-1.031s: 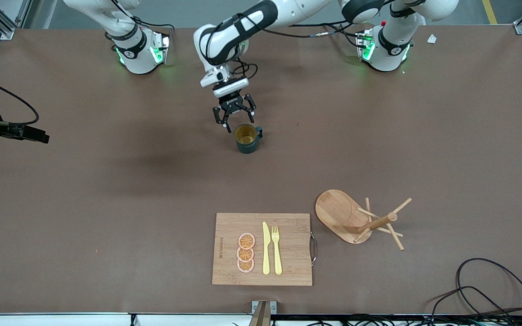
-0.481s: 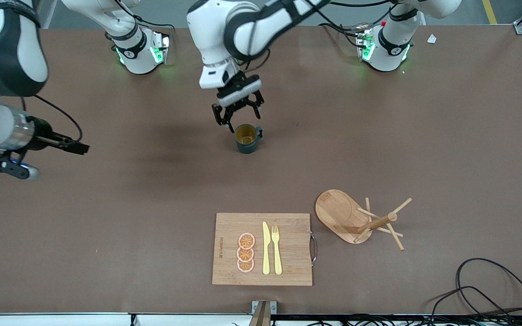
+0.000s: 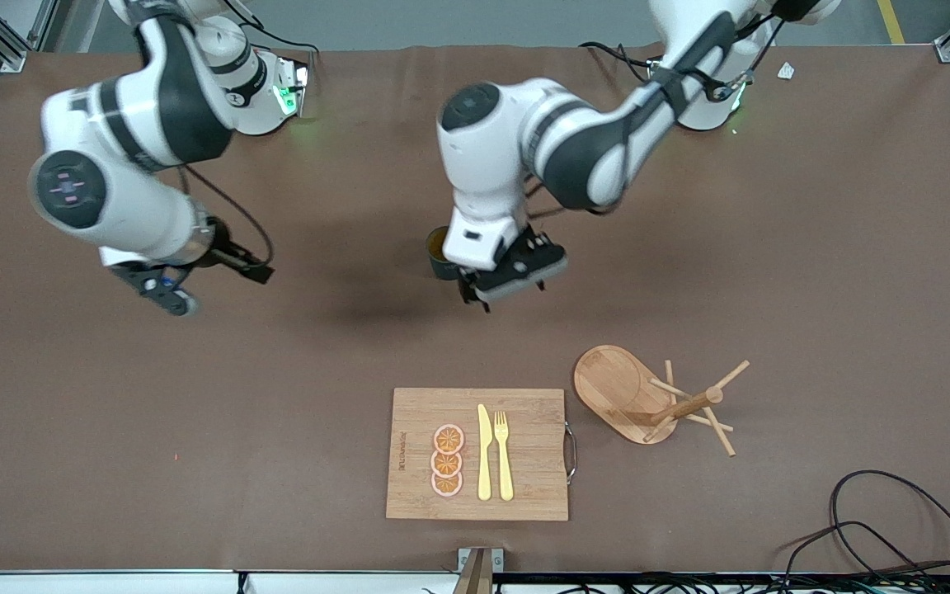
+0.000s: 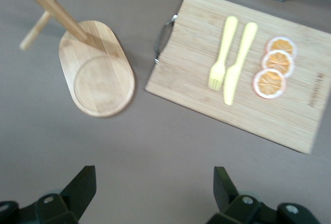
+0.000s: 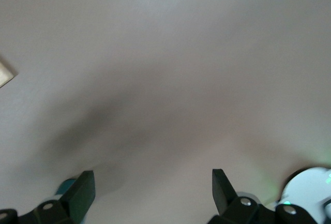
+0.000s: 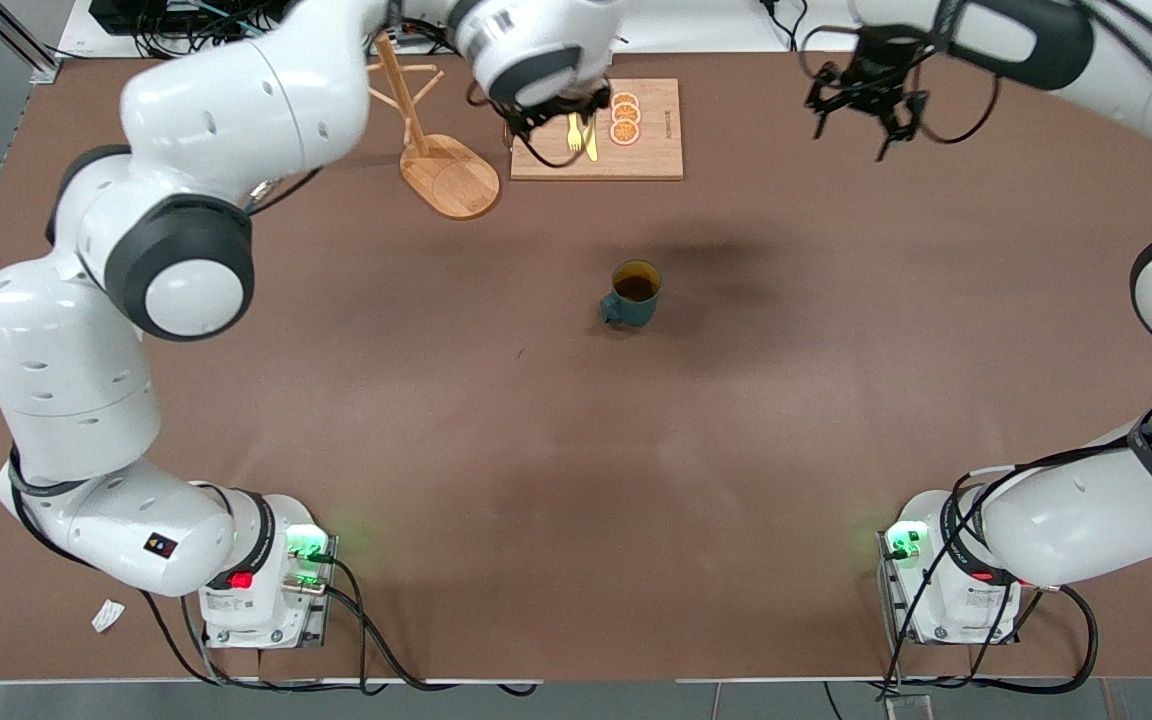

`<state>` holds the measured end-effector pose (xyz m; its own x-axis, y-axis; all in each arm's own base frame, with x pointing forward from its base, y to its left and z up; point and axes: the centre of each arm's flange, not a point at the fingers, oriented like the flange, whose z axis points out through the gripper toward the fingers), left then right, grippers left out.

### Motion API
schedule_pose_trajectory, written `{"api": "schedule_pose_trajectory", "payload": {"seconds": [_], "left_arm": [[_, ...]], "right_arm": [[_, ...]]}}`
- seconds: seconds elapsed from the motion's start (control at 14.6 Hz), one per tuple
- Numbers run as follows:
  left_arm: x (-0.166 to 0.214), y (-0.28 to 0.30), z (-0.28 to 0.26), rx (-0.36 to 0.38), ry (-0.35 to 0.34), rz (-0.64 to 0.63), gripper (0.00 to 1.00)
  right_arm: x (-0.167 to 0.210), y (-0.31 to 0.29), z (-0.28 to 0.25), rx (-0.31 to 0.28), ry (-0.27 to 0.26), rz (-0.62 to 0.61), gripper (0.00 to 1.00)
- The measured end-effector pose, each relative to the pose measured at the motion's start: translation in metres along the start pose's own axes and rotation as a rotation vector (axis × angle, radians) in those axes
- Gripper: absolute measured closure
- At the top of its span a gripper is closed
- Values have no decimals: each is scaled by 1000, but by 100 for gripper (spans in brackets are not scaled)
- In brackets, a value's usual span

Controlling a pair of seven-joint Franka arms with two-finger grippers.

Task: Transfer cup from left to right arm and place
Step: 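Grasp the mug with the right gripper while the left gripper withdraws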

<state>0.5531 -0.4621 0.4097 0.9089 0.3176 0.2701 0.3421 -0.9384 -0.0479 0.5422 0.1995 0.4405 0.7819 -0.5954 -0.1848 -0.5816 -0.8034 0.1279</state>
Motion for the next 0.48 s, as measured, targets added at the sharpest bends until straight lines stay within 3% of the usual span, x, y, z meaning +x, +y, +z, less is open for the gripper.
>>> {"api": "schedule_pose_trajectory", "payload": {"seconds": [0.27,0.48], "left_arm": [[85,-61,23,-13,-78,74,0],[143,-114,8,-73,-114,131,0]], "right_arm": [[-78,-47,44,17,46,9,0],[-126,-69,81,78,86,85,0]]}}
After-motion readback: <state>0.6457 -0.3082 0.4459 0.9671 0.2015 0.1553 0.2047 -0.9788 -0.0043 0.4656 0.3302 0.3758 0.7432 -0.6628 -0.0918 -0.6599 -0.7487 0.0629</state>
